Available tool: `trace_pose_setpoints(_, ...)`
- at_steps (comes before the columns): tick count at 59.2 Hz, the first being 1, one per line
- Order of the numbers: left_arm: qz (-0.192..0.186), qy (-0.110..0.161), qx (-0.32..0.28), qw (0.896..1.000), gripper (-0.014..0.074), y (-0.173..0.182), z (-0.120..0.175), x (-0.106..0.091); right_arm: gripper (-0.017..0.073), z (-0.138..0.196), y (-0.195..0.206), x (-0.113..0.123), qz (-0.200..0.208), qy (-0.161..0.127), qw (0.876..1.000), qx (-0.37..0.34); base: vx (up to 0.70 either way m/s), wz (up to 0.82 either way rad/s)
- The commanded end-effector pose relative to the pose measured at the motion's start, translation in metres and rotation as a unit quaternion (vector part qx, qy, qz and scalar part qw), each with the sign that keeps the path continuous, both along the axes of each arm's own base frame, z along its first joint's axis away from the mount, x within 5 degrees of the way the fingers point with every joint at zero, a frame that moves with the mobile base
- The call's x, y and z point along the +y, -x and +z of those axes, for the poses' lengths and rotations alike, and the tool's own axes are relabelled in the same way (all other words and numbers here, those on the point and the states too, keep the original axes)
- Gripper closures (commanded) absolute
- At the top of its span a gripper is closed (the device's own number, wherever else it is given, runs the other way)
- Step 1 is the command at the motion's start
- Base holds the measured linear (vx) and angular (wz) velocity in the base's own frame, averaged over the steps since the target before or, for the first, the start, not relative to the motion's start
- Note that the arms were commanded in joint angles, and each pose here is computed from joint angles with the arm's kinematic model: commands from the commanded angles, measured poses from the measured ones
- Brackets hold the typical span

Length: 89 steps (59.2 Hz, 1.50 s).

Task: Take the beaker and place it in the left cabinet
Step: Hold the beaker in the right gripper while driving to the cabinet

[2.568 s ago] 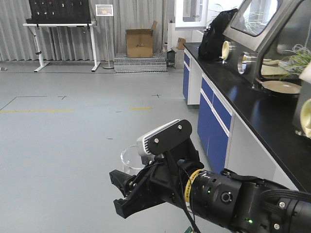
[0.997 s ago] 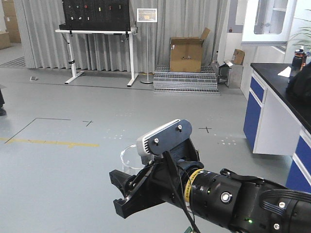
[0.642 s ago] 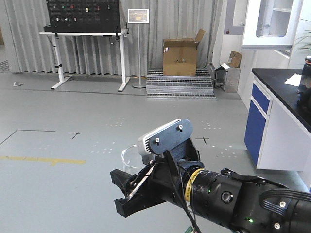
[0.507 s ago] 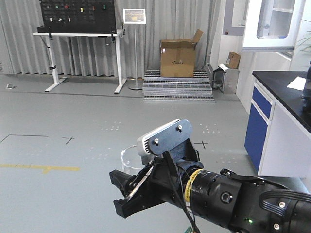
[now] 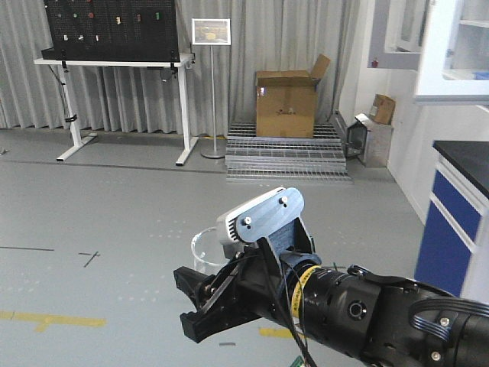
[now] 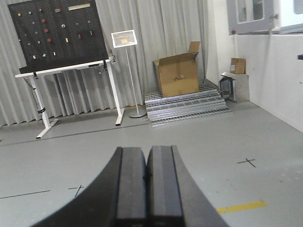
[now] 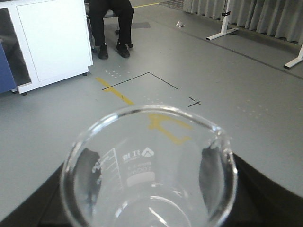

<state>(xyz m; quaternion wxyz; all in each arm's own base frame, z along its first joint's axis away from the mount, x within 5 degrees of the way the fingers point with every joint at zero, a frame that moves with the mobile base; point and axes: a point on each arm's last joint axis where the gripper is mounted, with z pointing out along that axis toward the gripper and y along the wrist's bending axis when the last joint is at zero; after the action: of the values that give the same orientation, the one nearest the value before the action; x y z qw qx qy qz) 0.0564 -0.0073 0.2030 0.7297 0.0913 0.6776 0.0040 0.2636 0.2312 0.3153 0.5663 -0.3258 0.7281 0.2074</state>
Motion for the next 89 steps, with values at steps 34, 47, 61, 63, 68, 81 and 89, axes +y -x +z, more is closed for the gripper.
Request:
trace_pose_setpoints(34,-0.002,0.008,-0.038,0.999,0.0592,0.0015,0.0025,-0.0001,0.0561,0.0292,0.0057,-0.0012,0.018,-0.047,0.998,-0.041,0.70,0.04)
trace_pose_setpoints(47,-0.002,0.008,-0.038,0.999,0.0592,0.0015,0.0025,-0.0001,0.0561,0.0292,0.0057,-0.0012,0.018,-0.047,0.998,-0.041,0.68,-0.04)
trace_pose_setpoints(61,-0.002,0.008,-0.038,0.999,0.0592,0.0015,0.0025,-0.0001,0.0561,0.0292,0.0057,-0.0012,0.018,-0.047,0.998,-0.041,0.69,-0.06)
trace_pose_setpoints(63,-0.002,0.008,-0.038,0.999,0.0592,0.0015,0.0025,-0.0001,0.0561,0.0292,0.0057,-0.0012,0.018,-0.047,0.998,-0.041,0.70,-0.07)
trace_pose_setpoints(68,-0.002,0.008,-0.038,0.999,0.0592,0.0015,0.0025,-0.0001,0.0561,0.0292,0.0057,-0.0012,0.018,-0.047,0.998,-0.041,0.71,-0.05)
trace_pose_setpoints(81,-0.002,0.008,-0.038,0.999,0.0592,0.0015,0.0025,-0.0001,0.0561,0.0292,0.0057,-0.0012,0.018,-0.047,0.998,-0.041,0.72,-0.03)
trace_pose_setpoints(89,-0.002,0.008,-0.038,0.999,0.0592,0.0015,0.0025,-0.0001,0.0561,0.0291,0.0057,-0.0013,0.017,-0.047,0.998,-0.040,0.70,-0.05)
